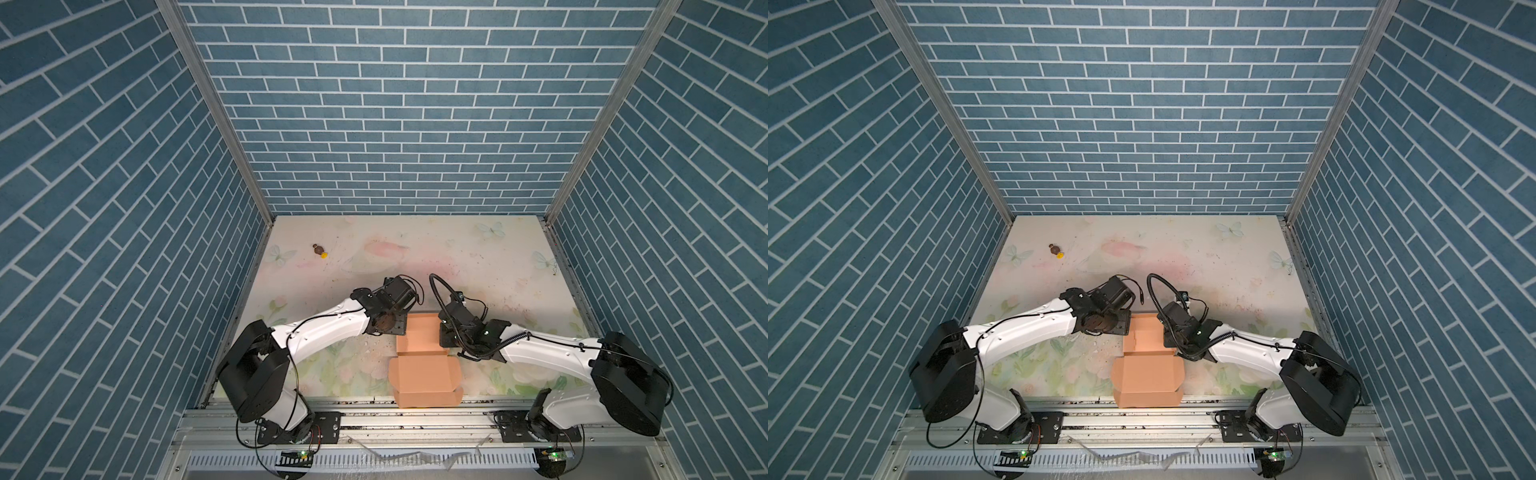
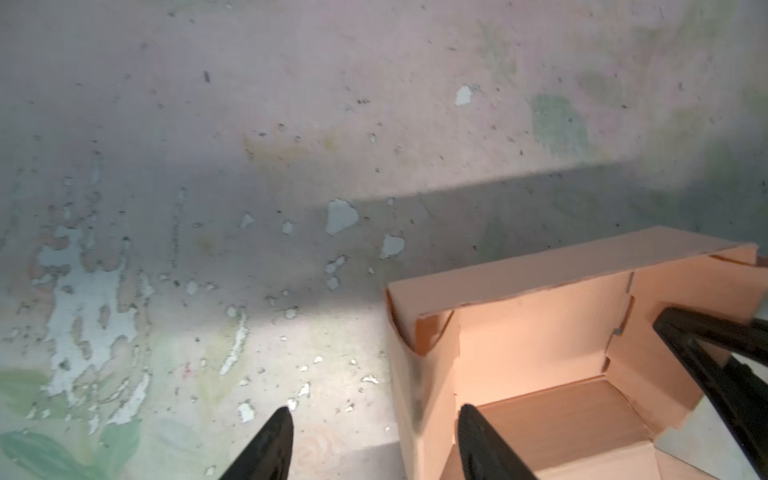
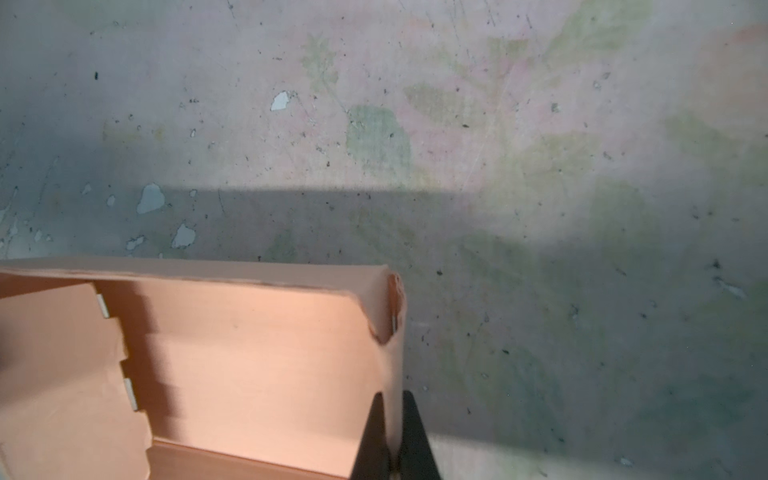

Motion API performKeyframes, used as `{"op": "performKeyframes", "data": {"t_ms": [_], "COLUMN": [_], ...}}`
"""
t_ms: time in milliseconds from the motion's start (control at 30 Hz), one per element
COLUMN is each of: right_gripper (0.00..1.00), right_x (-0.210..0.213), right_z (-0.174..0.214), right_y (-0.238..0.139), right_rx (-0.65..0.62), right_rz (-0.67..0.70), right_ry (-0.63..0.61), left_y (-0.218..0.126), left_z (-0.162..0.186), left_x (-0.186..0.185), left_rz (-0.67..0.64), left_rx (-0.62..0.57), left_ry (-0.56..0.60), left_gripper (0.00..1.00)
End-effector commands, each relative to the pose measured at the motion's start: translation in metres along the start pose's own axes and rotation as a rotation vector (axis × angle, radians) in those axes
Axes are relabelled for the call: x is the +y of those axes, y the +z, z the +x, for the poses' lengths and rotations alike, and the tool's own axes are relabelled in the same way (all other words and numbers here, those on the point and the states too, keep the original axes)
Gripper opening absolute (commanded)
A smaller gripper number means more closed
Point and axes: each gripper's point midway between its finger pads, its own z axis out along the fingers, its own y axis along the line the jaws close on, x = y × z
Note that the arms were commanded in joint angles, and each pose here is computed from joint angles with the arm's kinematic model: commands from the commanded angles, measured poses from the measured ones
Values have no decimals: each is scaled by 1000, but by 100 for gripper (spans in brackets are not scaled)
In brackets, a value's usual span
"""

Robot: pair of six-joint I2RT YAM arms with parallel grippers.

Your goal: Fold the paper box

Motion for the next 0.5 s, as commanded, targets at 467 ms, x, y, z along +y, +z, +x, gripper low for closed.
{"op": "performKeyframes", "data": {"t_ms": [467], "right_gripper": [0], "right_x": [29], "right_z": [10], "right_y": [18], "right_rx": [226], "right_rz": [-107], "right_ry": [-236], "left_y": [13], "left_z": [-17], "left_x": [-19], "left_rz": [64], "left_rx": [33], "left_ry": [340], "left_gripper": [54]}}
